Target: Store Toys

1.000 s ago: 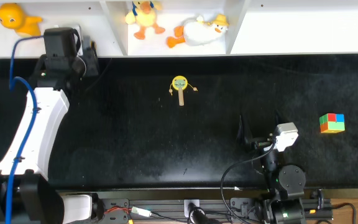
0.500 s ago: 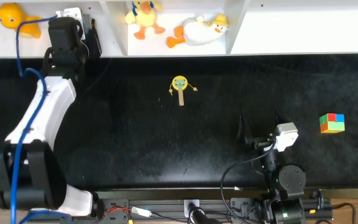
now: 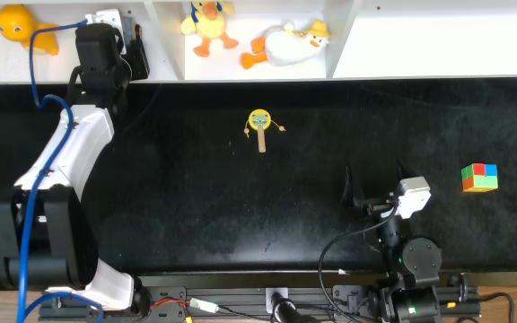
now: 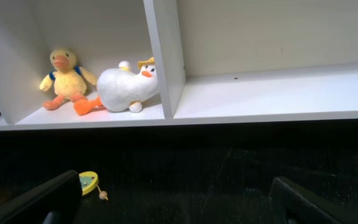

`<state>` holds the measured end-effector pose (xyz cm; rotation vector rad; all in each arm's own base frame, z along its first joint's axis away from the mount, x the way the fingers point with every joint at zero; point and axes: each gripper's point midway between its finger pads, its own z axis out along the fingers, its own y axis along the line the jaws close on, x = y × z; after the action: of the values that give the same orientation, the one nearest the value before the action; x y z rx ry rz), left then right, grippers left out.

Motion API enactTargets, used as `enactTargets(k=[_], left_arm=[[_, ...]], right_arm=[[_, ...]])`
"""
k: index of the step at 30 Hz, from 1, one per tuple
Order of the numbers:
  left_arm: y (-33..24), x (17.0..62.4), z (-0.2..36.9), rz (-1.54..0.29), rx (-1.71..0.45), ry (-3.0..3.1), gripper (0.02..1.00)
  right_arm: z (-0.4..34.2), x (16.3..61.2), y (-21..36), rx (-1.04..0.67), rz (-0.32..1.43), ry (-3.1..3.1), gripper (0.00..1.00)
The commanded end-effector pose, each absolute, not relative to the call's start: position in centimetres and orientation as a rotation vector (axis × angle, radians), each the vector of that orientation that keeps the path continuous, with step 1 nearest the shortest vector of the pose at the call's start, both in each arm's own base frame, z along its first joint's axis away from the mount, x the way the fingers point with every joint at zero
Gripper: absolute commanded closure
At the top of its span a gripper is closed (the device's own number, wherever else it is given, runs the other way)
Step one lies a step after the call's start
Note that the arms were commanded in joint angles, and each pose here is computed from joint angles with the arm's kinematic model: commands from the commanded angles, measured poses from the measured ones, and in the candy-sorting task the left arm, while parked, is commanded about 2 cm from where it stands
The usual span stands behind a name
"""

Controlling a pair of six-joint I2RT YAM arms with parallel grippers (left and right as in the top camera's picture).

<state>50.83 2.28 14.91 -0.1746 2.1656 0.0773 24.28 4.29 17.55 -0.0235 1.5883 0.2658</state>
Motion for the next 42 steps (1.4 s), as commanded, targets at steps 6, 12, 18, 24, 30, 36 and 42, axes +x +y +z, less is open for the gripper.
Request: enactTargets(k=[6,12,18,24,30,36,42], left_arm=[[2.3,51.2,15.3,0.101,-0.158,2.162,0.088],[2.3,49.4,18.4,0.104,-0.16,2.15,0.018],[2.3,43.0,22.5,0.11,-0.159,2.224,0.02],[2.3,35.8,25.2,0.084,-0.23,2.288,0.02],[1.1,26.8,27.0,0.042,-0.316,2.325,0.018],[-0.9,22.1,27.6,-0.034,-0.255,2.252,0.02],[-1.0,19.4,26.6,-0.058,-0.253,2.28,0.02]], right_arm=[[17.2,24.3,4.4,-0.027,0.265,1.588,0.005],[17.2,24.3,4.4,-0.027,0.265,1.588,0.007],[17.2,24.3,4.4,-0.027,0.265,1.588,0.007],[17.2,24.3,4.4,-0.027,0.265,1.588,0.005],[17.2,24.3,4.4,-0.027,0.265,1.588,0.007],[17.2,24.3,4.4,-0.027,0.265,1.588,0.007],[17.2,24.3,4.4,-0.027,0.265,1.588,0.005]])
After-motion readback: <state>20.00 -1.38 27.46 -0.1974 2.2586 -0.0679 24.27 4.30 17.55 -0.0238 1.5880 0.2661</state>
